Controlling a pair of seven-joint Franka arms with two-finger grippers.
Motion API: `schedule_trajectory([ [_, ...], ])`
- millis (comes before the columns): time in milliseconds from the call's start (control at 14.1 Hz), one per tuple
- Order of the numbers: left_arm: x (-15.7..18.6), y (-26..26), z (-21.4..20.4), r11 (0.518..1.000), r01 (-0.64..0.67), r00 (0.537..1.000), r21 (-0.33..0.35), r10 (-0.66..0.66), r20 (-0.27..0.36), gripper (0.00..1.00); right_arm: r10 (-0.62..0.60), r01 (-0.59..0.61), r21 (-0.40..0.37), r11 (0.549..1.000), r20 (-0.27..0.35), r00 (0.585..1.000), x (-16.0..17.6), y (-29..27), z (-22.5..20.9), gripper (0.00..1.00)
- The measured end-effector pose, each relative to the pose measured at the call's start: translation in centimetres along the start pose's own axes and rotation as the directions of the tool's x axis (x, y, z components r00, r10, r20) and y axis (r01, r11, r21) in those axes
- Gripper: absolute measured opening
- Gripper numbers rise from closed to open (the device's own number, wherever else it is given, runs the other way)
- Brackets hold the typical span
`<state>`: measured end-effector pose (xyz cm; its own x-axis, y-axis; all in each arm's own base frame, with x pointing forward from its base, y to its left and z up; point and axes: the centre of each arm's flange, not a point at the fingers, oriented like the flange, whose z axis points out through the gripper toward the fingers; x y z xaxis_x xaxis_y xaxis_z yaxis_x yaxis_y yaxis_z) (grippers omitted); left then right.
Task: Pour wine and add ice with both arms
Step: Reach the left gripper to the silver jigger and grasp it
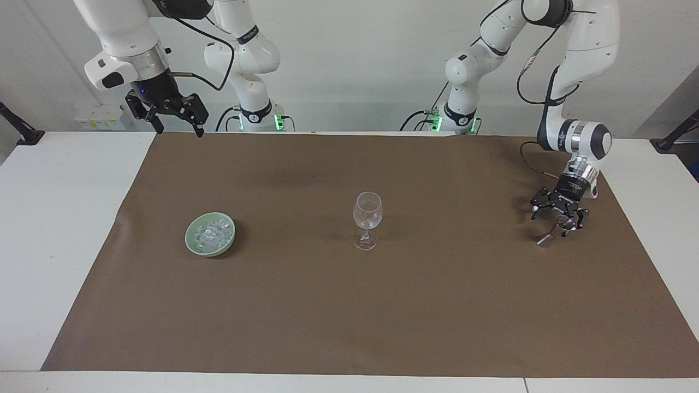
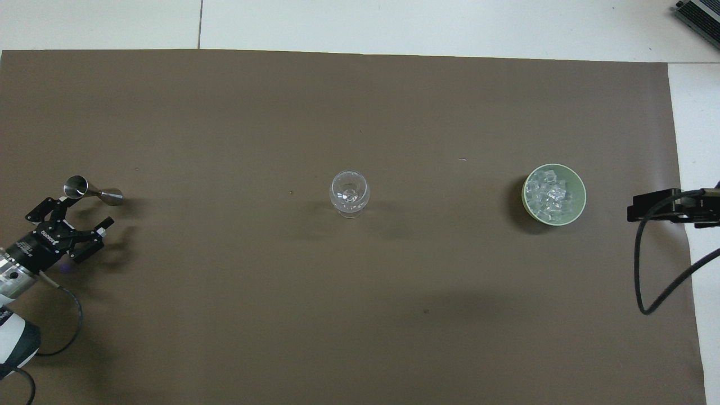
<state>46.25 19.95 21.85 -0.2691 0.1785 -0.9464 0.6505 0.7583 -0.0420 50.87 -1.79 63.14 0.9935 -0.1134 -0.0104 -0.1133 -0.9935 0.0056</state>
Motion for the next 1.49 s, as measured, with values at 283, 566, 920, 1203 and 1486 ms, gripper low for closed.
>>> schedule_trajectory([
  [283, -0.4, 0.3, 0.1, 1.0, 0.004, 1.0, -0.019, -0.003, 0.018, 0.98, 0.0, 0.0, 0.0, 1.0, 0.0, 1.0, 0.0, 0.0, 0.0, 1.0],
  [566, -0.7, 0.5, 0.2, 0.999, 0.009, 0.999, -0.037, -0.008, 0.039, 0.92, 0.0, 0.0, 0.0, 1.0, 0.0, 1.0, 0.0, 0.0, 0.0, 1.0],
  [920, -1.5, 0.5, 1.2, 0.999, -0.006, 0.999, -0.035, 0.008, 0.052, 0.86, 0.0, 0.0, 0.0, 1.0, 0.0, 1.0, 0.0, 0.0, 0.0, 1.0],
  [1203, -1.5, 0.4, 1.7, 0.999, -0.012, 0.999, -0.036, 0.014, 0.051, 0.81, 0.0, 0.0, 0.0, 1.0, 0.0, 1.0, 0.0, 0.0, 0.0, 1.0],
  [1486, -1.4, 0.5, 1.7, 0.999, -0.019, 0.999, -0.042, 0.021, 0.046, 0.8, 0.0, 0.0, 0.0, 1.0, 0.0, 1.0, 0.0, 0.0, 0.0, 1.0],
])
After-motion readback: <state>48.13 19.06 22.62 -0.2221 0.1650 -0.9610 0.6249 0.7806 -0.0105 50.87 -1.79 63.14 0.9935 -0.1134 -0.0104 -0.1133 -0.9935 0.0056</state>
